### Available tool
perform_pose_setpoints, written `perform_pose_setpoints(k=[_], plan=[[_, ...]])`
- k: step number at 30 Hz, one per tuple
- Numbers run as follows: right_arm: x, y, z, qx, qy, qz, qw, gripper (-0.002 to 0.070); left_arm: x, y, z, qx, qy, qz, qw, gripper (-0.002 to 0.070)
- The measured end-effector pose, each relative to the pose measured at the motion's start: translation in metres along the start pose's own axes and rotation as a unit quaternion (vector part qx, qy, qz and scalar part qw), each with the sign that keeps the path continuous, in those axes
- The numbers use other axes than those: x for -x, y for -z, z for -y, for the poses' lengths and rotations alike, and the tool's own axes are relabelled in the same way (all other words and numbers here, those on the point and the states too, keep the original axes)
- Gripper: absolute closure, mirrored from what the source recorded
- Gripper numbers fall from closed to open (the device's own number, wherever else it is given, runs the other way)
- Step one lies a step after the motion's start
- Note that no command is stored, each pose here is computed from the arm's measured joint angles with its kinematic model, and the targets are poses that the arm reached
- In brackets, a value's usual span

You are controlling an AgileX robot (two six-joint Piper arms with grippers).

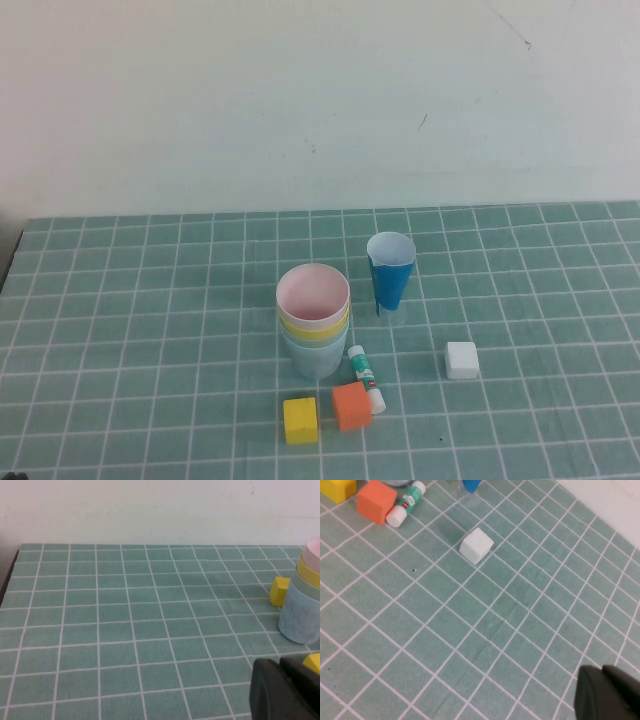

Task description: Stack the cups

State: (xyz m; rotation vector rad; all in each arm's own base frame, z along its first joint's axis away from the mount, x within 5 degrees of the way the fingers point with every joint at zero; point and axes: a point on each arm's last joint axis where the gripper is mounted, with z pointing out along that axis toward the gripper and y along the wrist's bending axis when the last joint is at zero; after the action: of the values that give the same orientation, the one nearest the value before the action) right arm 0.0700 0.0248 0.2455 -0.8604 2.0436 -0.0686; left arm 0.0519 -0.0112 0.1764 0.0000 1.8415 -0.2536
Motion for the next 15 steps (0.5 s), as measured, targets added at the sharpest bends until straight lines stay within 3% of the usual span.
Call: perform_pose_setpoints(k=[15], plan=[[0.0, 0.0, 0.0, 0.0, -0.002, 0.0, 1.0, 0.0678, 0.0, 0.0, 0.0, 0.0, 0.0, 0.0, 1.0, 0.0676]])
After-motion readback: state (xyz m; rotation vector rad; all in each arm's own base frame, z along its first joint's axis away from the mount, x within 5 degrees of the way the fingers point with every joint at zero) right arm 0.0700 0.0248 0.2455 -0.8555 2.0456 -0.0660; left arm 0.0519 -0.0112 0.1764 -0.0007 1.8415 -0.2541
